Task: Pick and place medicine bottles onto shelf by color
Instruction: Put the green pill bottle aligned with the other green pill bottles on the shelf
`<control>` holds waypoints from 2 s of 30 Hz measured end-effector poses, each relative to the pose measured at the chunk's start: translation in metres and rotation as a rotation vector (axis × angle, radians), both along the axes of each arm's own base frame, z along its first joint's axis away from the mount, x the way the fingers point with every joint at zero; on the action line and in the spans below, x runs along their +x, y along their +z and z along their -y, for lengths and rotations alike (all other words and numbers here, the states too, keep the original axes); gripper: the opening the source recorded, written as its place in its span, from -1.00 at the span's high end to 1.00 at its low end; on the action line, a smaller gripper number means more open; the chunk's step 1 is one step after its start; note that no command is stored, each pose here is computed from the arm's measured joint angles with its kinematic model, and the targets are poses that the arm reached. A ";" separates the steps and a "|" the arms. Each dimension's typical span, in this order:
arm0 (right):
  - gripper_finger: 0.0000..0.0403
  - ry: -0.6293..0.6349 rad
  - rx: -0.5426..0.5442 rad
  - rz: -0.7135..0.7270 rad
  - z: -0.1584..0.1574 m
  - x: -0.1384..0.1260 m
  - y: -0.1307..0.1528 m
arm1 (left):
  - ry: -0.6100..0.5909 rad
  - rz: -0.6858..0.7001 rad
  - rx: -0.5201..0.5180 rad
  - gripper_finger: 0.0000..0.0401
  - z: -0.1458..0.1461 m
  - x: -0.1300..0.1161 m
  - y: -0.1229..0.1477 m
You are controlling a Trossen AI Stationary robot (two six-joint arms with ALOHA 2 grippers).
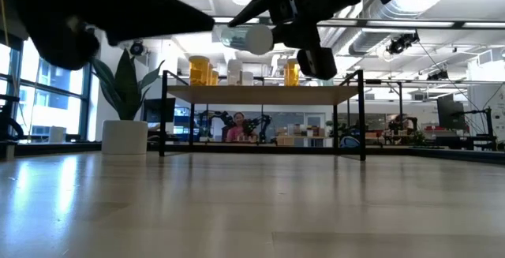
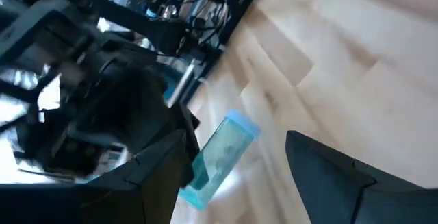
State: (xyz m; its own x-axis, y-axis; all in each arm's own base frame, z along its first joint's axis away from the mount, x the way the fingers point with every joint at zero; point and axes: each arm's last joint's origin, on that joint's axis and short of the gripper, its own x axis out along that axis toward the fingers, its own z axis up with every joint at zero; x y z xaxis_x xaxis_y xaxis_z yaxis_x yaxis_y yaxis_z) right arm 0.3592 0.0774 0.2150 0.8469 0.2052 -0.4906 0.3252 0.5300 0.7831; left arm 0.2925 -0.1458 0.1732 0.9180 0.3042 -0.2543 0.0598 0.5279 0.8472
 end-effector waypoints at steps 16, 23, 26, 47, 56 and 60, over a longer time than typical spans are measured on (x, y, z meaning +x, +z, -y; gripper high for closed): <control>0.58 -0.008 0.162 -0.035 0.007 0.002 0.001 | 0.144 -0.138 0.381 -0.20 0.001 0.039 -0.020; 0.58 -0.003 0.160 -0.032 0.007 0.001 0.001 | 0.158 -0.137 0.387 -0.20 0.001 0.040 -0.019; 0.58 0.001 0.162 -0.033 0.007 0.001 0.001 | 0.157 -0.143 0.399 -0.17 0.001 0.040 -0.019; 0.58 0.031 0.196 -0.048 0.003 0.001 0.001 | 0.174 -0.162 0.438 0.36 -0.001 0.040 -0.019; 0.58 0.036 0.193 -0.049 0.002 0.000 0.000 | 0.162 -0.154 0.419 0.48 0.000 0.041 -0.019; 0.58 0.038 0.192 -0.049 0.002 0.000 0.000 | 0.157 -0.151 0.416 0.51 0.001 0.040 -0.019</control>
State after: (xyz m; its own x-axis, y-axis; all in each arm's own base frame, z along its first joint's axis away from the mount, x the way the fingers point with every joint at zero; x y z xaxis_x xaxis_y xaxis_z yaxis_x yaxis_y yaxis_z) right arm 0.3595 0.0758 0.2154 0.8130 0.3302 -0.4796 0.3477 0.3854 0.8548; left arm 0.3322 -0.1473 0.1547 0.8148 0.5409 -0.2086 0.1450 0.1582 0.9767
